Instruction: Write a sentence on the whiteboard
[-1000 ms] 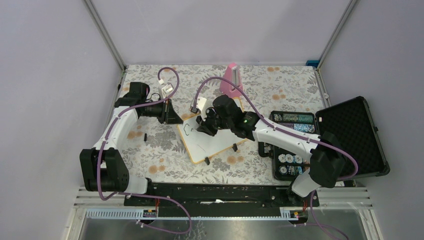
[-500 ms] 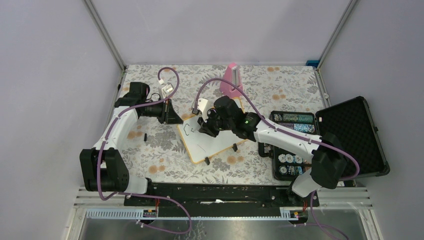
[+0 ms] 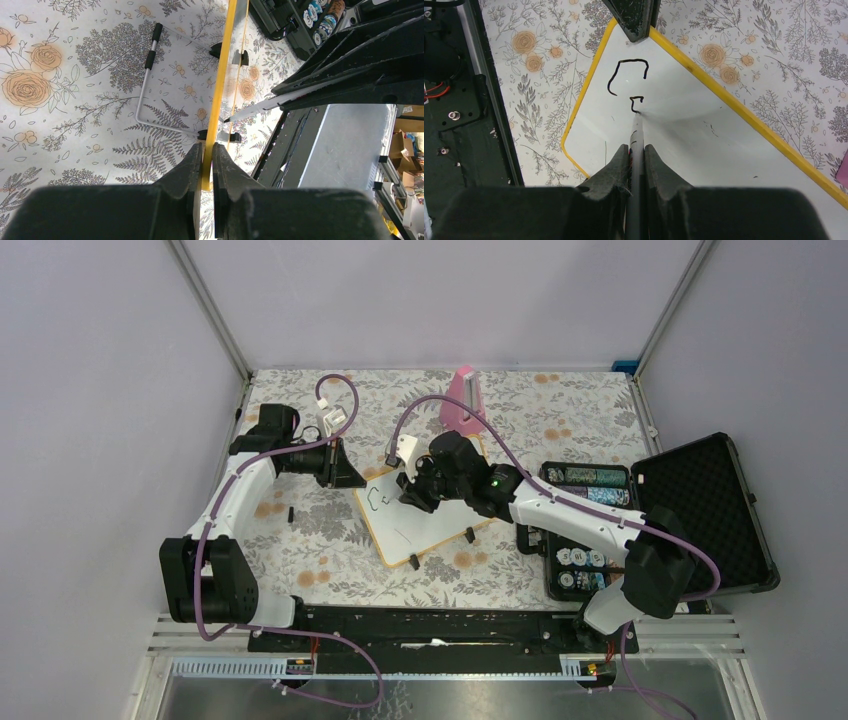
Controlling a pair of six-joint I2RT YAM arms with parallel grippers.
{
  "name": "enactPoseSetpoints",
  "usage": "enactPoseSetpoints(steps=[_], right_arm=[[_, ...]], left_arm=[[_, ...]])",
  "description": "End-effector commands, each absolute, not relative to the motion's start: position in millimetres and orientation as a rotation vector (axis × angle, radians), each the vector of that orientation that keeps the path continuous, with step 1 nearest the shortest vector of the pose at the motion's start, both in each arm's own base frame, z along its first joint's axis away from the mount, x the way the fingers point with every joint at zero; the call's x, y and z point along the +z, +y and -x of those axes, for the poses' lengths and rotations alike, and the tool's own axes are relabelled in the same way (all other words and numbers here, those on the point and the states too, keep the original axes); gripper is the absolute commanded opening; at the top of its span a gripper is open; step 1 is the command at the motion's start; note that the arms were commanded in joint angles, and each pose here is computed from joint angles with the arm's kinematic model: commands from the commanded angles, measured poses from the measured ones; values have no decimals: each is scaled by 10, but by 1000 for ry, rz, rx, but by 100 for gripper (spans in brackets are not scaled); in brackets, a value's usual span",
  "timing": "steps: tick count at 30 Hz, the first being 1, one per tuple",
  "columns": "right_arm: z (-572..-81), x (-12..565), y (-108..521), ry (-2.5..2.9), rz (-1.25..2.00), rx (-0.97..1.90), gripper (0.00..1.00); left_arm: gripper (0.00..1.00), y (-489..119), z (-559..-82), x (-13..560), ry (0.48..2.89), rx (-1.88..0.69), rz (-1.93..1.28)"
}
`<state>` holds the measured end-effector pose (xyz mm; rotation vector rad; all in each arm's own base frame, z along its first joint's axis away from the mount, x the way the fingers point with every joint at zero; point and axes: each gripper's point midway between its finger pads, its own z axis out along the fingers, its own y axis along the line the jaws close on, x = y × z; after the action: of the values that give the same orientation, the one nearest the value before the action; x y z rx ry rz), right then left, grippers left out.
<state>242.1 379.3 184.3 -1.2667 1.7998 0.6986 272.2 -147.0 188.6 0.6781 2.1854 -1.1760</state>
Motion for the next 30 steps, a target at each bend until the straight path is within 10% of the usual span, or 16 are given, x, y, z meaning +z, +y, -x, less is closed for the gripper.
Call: enactPoseSetpoints(steps=[1,30], right_arm=[[-2583,2159,3808,1738,1188,684,0],[-2541,2227,3925,1717,1193,729,0]], left_arm=[[0,-1446,-2750,1932,2160,-1137,-694],[0,-1447,-2745,1927,2159,-1140,-696]])
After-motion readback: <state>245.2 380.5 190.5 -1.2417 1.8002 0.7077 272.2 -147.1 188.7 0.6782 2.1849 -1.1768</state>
